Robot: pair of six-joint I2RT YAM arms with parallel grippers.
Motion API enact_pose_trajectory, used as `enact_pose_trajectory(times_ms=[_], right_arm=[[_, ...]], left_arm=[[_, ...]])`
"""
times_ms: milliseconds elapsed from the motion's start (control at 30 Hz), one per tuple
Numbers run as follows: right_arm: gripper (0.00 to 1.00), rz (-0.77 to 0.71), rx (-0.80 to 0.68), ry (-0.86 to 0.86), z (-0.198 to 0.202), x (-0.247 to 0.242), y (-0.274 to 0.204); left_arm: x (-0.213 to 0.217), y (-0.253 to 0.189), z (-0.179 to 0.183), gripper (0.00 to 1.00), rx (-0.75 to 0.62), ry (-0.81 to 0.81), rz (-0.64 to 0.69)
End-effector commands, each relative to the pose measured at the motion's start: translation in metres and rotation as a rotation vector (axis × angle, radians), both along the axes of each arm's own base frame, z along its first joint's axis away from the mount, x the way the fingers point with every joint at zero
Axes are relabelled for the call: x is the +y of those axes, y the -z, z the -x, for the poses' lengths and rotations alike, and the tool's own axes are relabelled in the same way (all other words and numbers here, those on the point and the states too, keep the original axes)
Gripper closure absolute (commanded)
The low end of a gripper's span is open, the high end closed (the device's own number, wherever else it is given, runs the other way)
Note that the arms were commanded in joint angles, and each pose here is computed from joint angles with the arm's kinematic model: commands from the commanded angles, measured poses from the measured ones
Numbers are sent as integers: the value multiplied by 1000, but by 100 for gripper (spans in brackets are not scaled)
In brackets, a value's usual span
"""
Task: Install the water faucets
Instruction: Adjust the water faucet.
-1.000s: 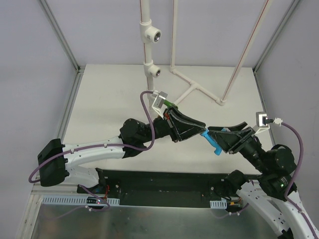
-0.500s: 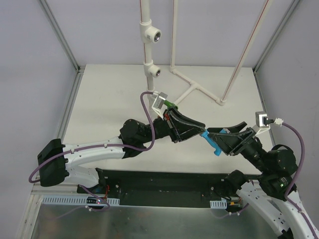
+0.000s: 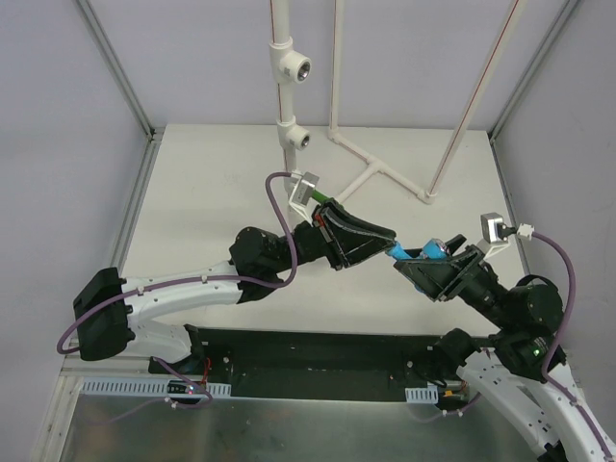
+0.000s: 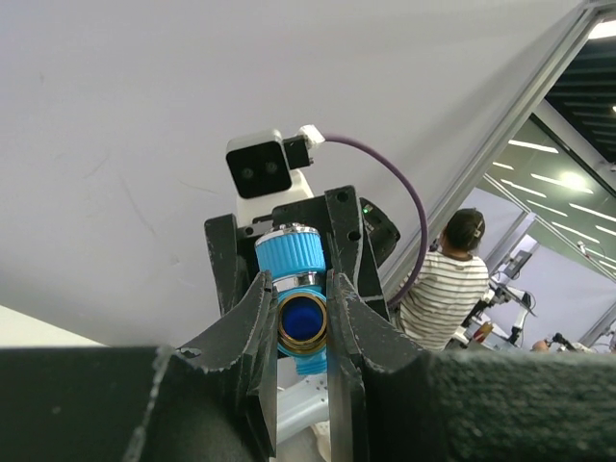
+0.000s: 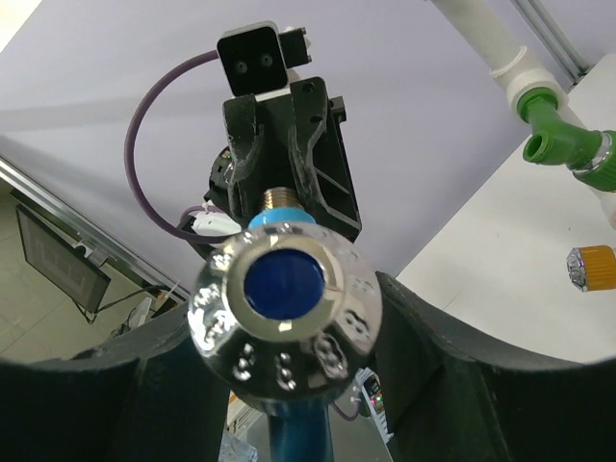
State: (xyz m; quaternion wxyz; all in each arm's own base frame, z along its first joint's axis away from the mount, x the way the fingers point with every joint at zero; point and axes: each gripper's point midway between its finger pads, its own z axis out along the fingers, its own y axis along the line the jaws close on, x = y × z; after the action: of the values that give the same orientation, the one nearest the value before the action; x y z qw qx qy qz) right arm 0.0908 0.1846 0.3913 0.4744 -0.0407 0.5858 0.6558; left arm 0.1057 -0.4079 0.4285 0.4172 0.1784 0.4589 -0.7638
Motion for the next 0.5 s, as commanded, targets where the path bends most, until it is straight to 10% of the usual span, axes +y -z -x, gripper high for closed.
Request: enact_pose_trajectory(times_ms=[0, 467], right_arm=[[39, -51, -47, -38, 8, 1, -17], [41, -83, -50, -57, 6, 5, -23]], left_arm=[[16, -48, 1, 100, -93, -17, 136], [9, -55, -3, 100, -101, -2, 156]])
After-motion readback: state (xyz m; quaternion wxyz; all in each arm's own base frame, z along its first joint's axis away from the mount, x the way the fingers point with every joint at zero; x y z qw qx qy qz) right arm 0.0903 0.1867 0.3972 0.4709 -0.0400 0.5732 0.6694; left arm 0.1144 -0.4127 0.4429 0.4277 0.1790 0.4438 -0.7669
